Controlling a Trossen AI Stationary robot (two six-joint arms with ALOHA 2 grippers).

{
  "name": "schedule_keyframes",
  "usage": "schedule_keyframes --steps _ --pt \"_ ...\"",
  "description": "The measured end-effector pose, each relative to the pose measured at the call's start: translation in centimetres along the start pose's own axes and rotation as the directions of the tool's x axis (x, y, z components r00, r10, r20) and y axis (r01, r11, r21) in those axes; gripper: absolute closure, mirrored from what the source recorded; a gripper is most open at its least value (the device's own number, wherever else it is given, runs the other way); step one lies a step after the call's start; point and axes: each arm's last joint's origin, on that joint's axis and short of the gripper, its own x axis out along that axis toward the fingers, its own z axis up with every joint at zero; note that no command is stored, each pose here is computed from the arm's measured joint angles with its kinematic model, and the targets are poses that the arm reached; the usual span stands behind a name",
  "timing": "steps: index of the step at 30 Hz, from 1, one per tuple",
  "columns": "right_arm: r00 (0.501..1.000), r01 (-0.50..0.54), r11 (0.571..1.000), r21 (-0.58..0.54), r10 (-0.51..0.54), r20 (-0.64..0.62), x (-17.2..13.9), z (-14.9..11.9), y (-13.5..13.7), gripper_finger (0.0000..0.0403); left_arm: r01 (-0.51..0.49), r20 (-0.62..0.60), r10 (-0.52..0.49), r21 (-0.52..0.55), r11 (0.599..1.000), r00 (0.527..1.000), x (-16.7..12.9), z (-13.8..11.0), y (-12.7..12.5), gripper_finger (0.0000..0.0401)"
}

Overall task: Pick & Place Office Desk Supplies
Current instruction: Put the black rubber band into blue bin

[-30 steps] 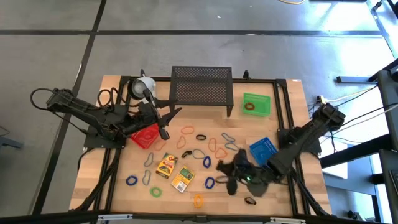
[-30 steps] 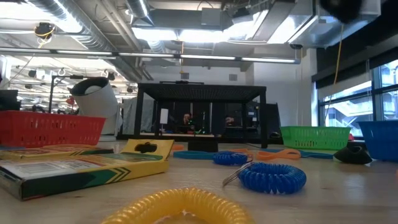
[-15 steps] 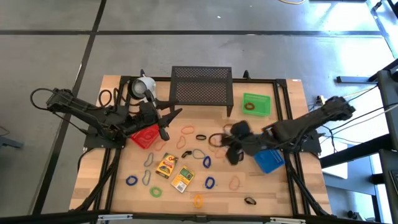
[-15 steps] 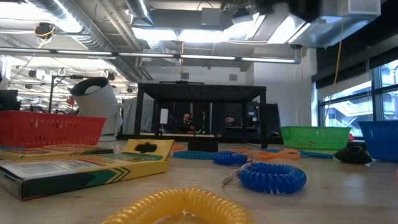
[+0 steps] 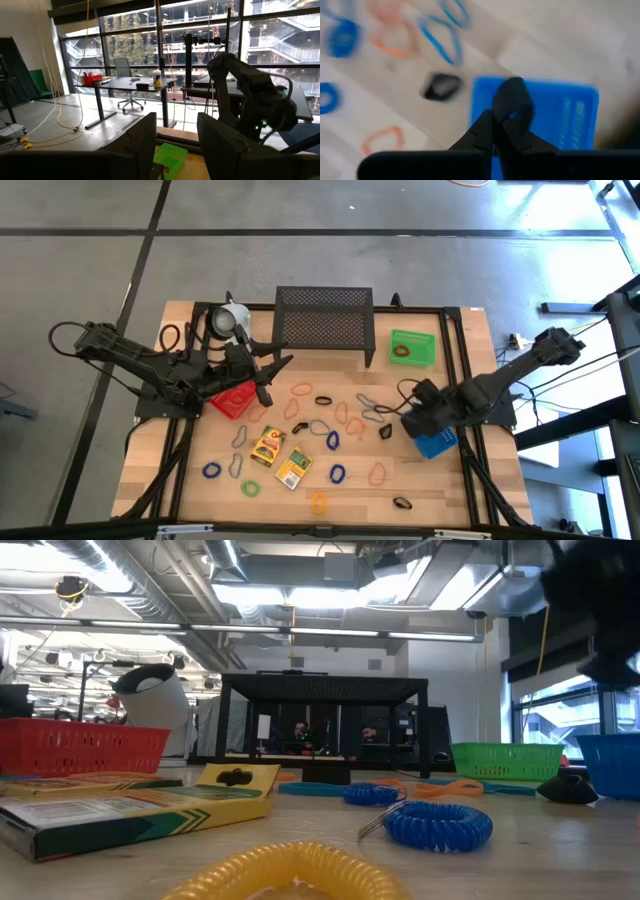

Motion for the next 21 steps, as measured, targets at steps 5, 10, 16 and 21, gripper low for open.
schedule_keyframes --steps 5,10,16,21 --pt "0.996 -0.006 1.0 0.03 0.009 -0.092 2.9 -1.3 -0.9 0.0389 0.0 0.002 0.0 -0.002 1.0 1.0 0.0 0.0 0.0 0.0265" --pt "0.994 -0.03 1.0 0.004 0.03 -0.108 3.9 -1.6 -1.2 0.0389 0.0 0.002 0.0 -0.049 0.999 1.0 0.0 0.0 0.0 0.0265" --pt "0.991 -0.007 1.0 -0.004 0.006 -0.13 4.1 -1.7 -1.4 0.0369 0.0 0.003 0.0 -0.072 0.997 1.0 0.0 0.0 0.0 0.0265" --pt "0.991 -0.011 0.999 -0.038 0.006 -0.134 4.1 -1.7 -1.4 0.0326 0.0 0.002 0.0 -0.073 0.997 1.0 0.0 0.0 0.0 0.0265"
